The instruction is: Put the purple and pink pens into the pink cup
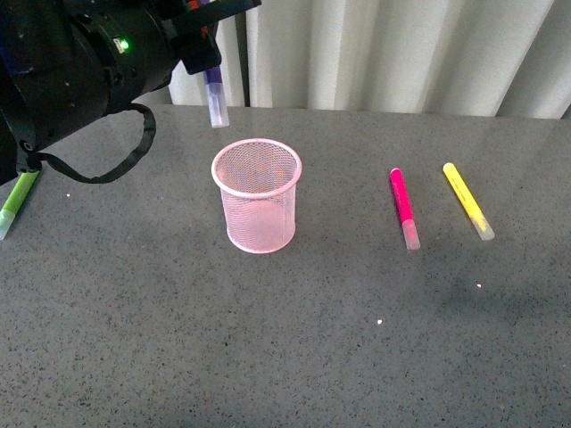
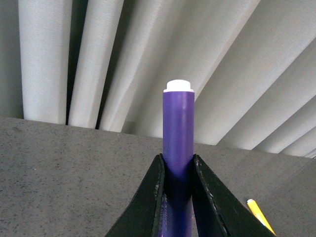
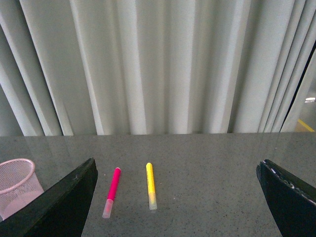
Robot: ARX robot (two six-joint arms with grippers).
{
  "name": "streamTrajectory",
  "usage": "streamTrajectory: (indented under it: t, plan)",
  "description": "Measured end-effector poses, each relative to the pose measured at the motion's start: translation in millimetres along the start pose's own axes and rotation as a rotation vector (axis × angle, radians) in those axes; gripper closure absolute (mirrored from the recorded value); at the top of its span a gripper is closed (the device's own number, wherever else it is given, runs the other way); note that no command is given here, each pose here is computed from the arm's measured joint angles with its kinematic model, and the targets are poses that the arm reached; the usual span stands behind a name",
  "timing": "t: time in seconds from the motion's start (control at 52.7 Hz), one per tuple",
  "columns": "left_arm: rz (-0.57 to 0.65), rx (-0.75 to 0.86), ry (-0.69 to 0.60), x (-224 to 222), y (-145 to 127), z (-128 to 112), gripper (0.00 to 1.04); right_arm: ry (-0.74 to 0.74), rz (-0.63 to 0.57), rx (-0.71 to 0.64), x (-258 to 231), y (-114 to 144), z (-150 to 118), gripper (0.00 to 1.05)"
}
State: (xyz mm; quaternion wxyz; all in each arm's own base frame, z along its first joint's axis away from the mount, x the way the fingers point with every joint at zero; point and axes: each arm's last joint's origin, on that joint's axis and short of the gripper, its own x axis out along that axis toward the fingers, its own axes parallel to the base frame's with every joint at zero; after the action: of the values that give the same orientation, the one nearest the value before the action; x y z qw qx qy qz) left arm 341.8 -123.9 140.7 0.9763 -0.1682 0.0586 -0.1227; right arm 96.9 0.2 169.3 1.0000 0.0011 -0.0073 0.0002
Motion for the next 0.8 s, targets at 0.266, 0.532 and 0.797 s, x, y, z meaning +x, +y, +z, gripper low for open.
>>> streamTrajectory:
  t: [0.266,0.532,0.797]
  plan:
    - [0.002,-0.034,0.054,2.5,-6.8,-30.2,0.92,0.0,0.0,0.0,0.0,0.0,0.0,0.07]
    - [-0.006,-0.06,0.077,6.8,-13.1,-43.8,0.92,0.0,0.0,0.0,0.0,0.0,0.0,0.07]
    - [-0.001,-0.076,0.079,16.2,-14.2,-50.4,0.92,0.0,0.0,0.0,0.0,0.0,0.0,0.07]
